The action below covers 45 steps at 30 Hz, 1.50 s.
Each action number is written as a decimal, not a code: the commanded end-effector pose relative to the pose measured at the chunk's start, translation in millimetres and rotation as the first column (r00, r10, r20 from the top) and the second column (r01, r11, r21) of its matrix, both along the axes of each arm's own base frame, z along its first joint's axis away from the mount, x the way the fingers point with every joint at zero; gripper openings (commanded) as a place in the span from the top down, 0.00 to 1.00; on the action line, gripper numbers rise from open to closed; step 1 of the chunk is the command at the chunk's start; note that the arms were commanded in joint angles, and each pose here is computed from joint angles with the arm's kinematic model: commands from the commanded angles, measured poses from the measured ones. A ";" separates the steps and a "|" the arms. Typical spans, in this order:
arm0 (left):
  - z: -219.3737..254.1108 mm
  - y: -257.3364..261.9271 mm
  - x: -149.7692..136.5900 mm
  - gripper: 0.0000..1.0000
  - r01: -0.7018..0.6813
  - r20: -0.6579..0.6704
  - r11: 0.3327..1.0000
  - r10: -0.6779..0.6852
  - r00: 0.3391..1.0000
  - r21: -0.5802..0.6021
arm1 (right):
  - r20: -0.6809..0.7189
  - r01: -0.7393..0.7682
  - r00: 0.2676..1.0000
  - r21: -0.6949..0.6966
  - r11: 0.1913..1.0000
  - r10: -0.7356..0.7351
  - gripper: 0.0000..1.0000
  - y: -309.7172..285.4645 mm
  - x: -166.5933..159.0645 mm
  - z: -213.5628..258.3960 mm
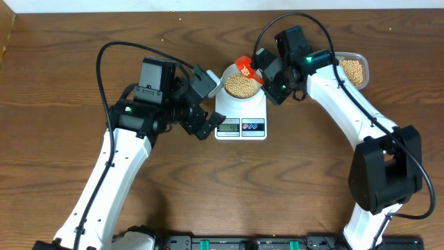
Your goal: Scoop item into bowl and weigh 50g on scale
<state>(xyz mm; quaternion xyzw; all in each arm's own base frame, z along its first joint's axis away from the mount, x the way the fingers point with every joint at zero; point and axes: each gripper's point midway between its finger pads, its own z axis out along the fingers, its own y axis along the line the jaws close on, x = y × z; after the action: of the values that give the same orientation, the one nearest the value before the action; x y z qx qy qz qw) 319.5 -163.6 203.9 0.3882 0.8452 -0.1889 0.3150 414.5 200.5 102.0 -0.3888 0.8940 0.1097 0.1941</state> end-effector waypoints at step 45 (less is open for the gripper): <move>-1.3 -1.9 -2.0 0.02 0.013 -0.005 1.000 -0.013 1.000 -0.006 | -0.059 -0.057 0.996 0.109 0.992 0.064 0.99 16.8 -21.4 14.3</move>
<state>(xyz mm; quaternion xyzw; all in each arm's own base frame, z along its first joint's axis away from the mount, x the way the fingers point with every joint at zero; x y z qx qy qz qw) 319.5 -163.6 203.9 0.3882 0.8452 -0.1889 0.3150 396.1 213.8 103.4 -0.3936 0.8877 0.1670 0.1710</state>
